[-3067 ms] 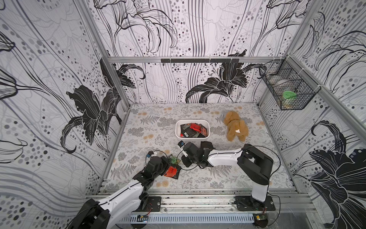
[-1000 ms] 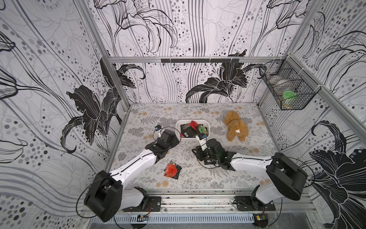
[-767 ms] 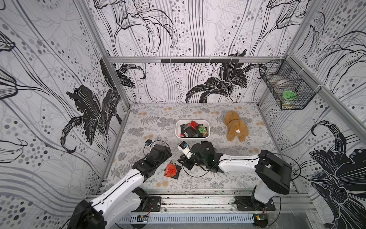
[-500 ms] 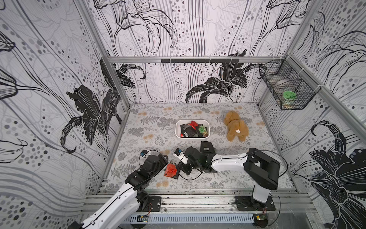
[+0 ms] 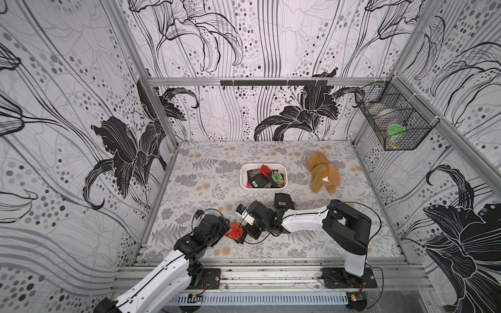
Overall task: Put the tea bags into the storage box
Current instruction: Pick up the tea bag from the center of the board.
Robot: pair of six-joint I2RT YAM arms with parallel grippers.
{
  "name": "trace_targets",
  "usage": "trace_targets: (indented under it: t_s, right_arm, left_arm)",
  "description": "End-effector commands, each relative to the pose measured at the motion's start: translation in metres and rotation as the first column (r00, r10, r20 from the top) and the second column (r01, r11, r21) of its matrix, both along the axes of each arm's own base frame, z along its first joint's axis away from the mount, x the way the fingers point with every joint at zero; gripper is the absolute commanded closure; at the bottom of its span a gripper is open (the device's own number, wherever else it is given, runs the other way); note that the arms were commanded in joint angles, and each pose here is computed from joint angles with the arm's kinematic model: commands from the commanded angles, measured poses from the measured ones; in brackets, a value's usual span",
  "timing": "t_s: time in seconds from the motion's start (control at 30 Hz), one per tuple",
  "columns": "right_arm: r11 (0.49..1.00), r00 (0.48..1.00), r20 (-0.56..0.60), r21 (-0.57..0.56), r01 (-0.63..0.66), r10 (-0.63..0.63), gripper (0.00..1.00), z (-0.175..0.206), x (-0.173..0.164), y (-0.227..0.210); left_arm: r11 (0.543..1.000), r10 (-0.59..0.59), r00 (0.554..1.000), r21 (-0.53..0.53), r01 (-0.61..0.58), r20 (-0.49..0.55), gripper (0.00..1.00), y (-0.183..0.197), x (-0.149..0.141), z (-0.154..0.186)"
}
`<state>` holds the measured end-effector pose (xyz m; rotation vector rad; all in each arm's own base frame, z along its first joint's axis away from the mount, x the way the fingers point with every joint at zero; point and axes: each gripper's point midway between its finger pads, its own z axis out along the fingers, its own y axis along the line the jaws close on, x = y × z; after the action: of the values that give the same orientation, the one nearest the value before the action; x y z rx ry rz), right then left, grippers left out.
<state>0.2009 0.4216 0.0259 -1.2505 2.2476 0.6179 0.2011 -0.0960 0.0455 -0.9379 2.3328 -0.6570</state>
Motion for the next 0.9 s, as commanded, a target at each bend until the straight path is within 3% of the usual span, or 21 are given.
trace_targets:
  t_s: [0.0,0.43,0.87]
  right_arm:
    - [0.997,1.000,0.017,-0.077,0.000,0.001,0.85,-0.012,0.003,-0.007]
    - [0.996,1.000,0.017,-0.092,0.005,-0.003,0.86,-0.014,0.004,-0.007]
    - [0.995,1.000,0.015,-0.098,0.014,-0.013,0.86,-0.015,0.005,-0.008]
  left_arm:
    - [1.000,-0.013,1.000,-0.004,0.013,-0.025,0.36,0.000,-0.007,-0.007]
    - [0.988,-0.097,0.995,-0.123,0.097,0.003,0.40,-0.025,-0.012,0.001]
    - [0.973,-0.107,0.993,-0.198,0.114,0.050,0.46,-0.042,-0.006,0.012]
